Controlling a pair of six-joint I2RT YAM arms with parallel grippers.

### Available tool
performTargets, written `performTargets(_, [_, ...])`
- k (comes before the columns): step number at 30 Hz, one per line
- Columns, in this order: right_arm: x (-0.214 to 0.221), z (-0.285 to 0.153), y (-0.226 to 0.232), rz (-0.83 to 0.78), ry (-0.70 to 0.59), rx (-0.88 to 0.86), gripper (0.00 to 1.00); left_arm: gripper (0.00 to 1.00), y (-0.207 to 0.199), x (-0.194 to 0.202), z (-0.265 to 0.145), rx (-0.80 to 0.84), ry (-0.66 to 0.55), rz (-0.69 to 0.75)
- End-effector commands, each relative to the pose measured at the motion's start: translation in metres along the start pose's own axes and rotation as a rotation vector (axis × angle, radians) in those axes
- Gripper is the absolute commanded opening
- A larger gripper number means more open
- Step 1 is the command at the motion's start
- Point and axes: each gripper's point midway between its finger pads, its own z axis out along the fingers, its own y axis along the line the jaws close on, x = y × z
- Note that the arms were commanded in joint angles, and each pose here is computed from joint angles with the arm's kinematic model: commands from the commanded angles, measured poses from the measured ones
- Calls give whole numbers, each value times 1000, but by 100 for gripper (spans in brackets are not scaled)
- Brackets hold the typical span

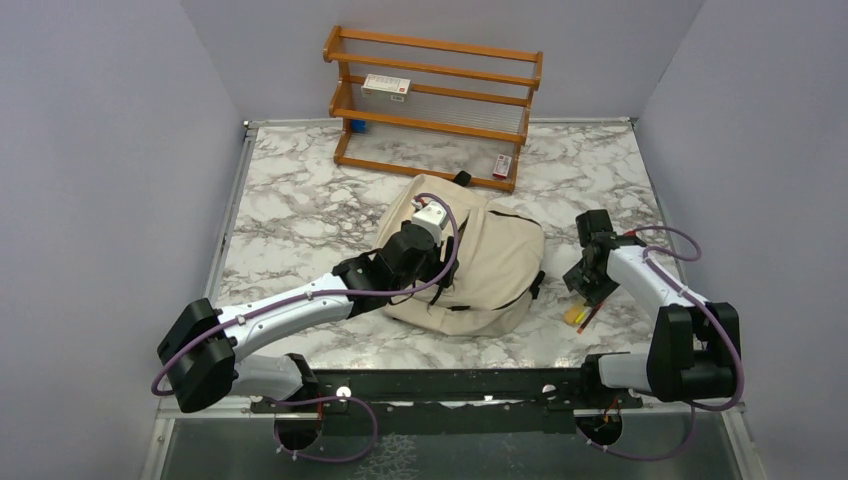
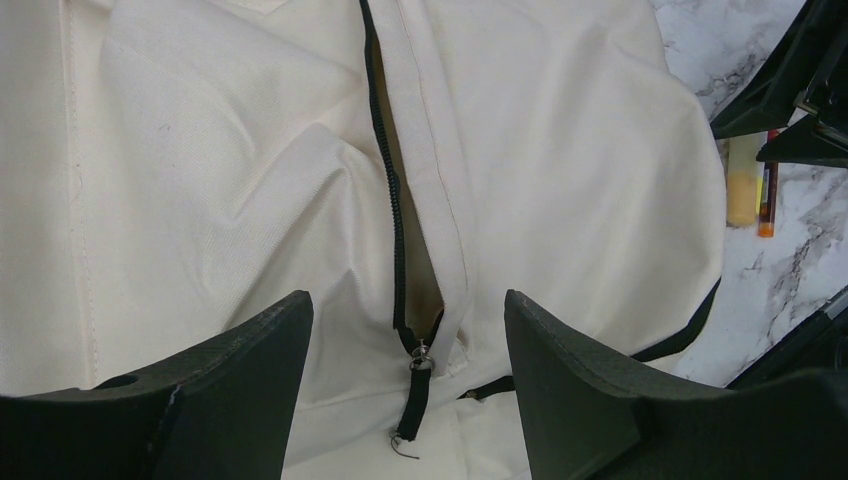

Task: Pack the student bag
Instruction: Pick up the stationery from the center of the board.

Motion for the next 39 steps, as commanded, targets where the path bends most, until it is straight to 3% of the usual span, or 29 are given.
performTargets(1, [9,9,-2,10,34,11,51,71,-5,-9,-4,20,-28,-7])
performTargets(10, [20,17,4,-5,77,-17,45,71,-3,-6,-7,14,-26,-22])
performTargets(16, [10,15,9,-6,37,-42,21,72,-1,-11,-13,4,-36,-23])
performTargets(22, [-26,-11,23,-6,-115,-132,9,72,-3,-17,-18,15,-45,-40])
performTargets(25, [-52,-54,52,-49,-199,-319,4,72,-10,-25,-23,50,-62,-49])
performTargets(31, [-52,-182,119,-226,-315,-1010,1,76,-33,-61,-38,162,-173,-116])
performTargets(39, [-10,-232,143,-236,-111,-1324,1,79,-71,-104,-51,331,-263,-171])
